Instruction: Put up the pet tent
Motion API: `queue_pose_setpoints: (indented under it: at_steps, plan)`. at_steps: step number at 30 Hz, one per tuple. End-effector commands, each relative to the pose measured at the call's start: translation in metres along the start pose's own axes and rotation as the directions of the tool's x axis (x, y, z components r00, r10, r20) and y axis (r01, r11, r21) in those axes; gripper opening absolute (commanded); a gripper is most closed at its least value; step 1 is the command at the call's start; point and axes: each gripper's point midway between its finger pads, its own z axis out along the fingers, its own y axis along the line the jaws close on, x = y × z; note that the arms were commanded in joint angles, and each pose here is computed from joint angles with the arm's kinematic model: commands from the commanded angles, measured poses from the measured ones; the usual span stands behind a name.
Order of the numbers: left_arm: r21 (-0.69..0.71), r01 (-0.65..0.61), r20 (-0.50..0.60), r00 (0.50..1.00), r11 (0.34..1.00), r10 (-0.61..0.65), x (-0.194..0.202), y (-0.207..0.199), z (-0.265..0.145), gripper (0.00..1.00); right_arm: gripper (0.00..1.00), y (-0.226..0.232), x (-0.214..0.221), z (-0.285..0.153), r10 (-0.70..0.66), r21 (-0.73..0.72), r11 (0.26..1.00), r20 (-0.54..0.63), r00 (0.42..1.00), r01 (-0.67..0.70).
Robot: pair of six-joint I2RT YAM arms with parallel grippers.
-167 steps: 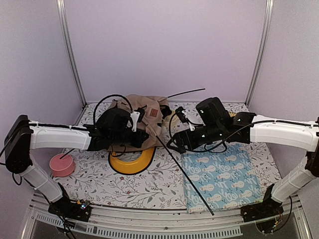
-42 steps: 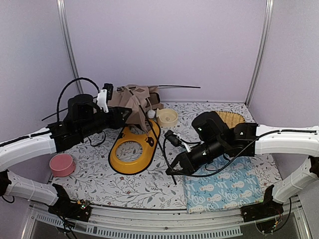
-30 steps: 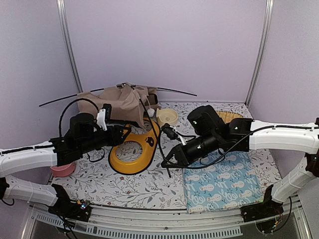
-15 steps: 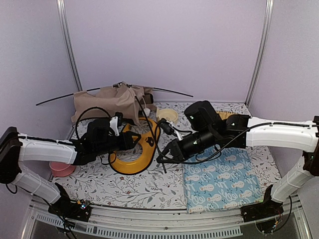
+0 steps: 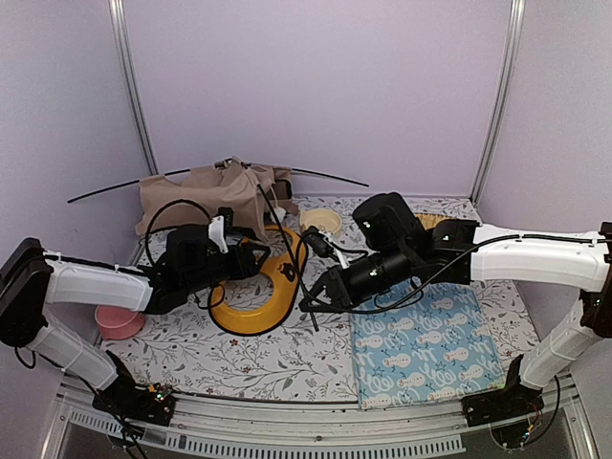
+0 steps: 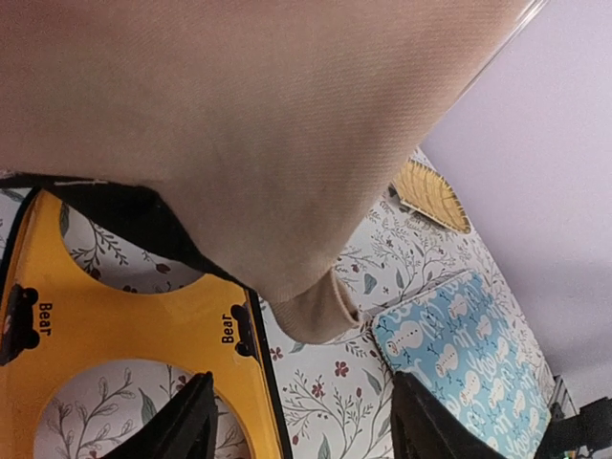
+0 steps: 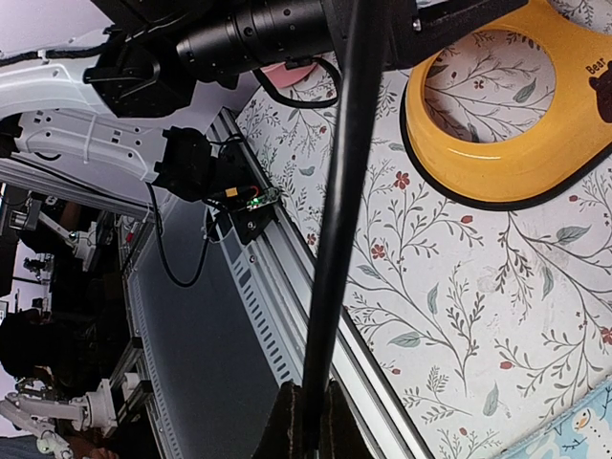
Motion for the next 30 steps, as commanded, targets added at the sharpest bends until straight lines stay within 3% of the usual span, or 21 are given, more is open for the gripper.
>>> queue_pose_setpoints:
  at_steps: [1, 7, 15, 30]
  plan:
    - [0.020, -0.116, 0.093, 0.989, 0.993, 0.113, -0.016, -0.007, -0.003, 0.62, 0.00, 0.008, -0.034, -0.006, -0.040, -0.006, 0.999, 0.107, 0.993, 0.041]
    - [-0.013, -0.247, 0.185, 0.952, 0.969, 0.245, -0.023, -0.005, -0.011, 0.56, 0.00, 0.009, -0.035, -0.007, -0.043, -0.007, 0.999, 0.111, 0.993, 0.044]
    - [-0.028, -0.442, 0.276, 0.859, 0.897, 0.432, -0.019, -0.019, -0.024, 0.53, 0.00, 0.009, -0.035, -0.008, -0.042, -0.006, 0.999, 0.112, 0.993, 0.043]
    - [-0.167, -0.605, 0.370, 0.694, 0.779, 0.618, -0.014, -0.016, -0.022, 0.48, 0.00, 0.012, -0.038, -0.009, -0.048, -0.011, 0.999, 0.120, 0.992, 0.050]
